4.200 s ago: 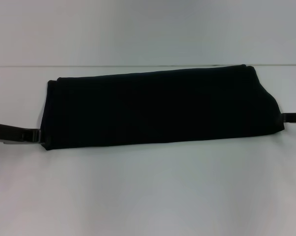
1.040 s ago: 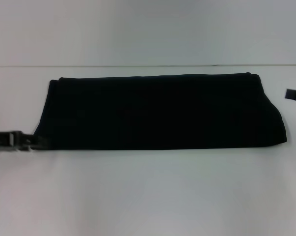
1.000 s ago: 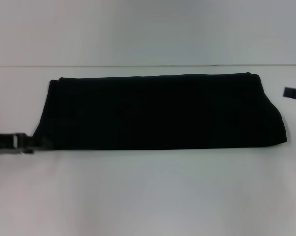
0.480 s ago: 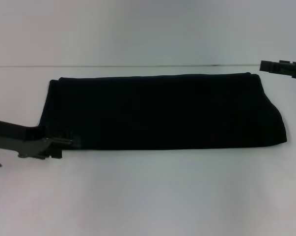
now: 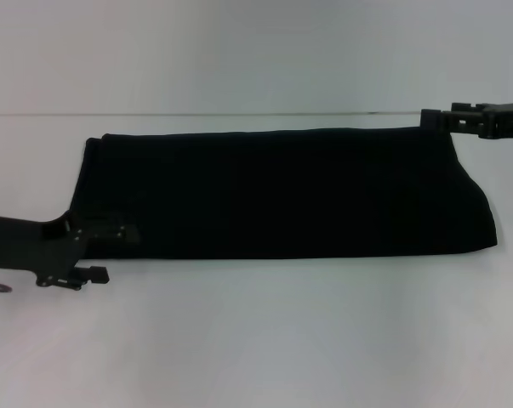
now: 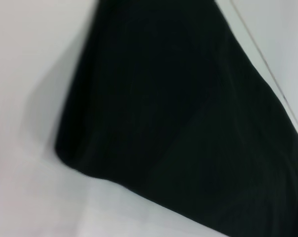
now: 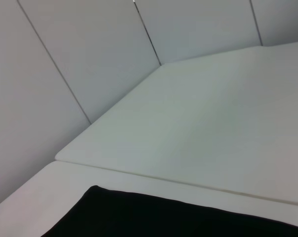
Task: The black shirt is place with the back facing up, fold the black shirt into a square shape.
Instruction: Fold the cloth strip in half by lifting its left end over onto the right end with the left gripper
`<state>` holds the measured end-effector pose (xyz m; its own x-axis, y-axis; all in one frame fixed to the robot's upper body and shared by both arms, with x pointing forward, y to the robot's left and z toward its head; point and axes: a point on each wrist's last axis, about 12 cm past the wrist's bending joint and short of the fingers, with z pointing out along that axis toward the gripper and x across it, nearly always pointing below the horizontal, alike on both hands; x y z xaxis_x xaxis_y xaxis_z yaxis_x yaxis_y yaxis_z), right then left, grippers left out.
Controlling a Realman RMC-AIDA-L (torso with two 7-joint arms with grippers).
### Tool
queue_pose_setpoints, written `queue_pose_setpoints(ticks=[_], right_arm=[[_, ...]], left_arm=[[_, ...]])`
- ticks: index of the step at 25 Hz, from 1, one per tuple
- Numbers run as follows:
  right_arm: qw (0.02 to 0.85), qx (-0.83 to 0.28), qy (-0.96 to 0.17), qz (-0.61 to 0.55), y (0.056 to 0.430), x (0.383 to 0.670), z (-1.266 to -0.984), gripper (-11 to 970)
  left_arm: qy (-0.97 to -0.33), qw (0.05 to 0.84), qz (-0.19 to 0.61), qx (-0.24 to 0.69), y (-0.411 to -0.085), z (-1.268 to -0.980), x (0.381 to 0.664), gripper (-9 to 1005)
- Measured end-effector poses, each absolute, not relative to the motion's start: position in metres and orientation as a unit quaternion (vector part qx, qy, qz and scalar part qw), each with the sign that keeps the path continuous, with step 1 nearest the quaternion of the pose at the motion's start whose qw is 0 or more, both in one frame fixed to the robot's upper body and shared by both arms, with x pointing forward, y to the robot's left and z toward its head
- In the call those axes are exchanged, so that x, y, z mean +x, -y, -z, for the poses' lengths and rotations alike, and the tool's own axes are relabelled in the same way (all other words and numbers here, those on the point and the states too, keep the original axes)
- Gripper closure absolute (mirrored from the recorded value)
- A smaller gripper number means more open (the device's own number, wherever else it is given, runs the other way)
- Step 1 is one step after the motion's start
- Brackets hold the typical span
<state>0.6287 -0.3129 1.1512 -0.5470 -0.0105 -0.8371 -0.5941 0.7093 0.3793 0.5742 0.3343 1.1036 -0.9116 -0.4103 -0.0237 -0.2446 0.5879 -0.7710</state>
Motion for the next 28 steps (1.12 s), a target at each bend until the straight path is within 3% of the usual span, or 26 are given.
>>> queue_pose_setpoints(ticks=[7, 14, 28], right_arm=[[0.440, -0.195, -0.809, -0.337, 0.305, 0.633, -1.155, 80], [0.451, -0.190, -0.800, -0.347, 0.298, 0.635, -1.156, 80], [0.462, -0.188, -0.795, -0.347, 0.294, 0.639, -1.160, 80]], left_arm=[[-0.855, 0.069, 0.435, -0.274, -0.334, -1.089, 0.567, 102], [-0.827, 0.086, 0.443, -0.335, -0.340, -1.080, 0.569, 102], [-0.815, 0.111, 0.424, -0.380, -0.349, -1.074, 0.573, 103]])
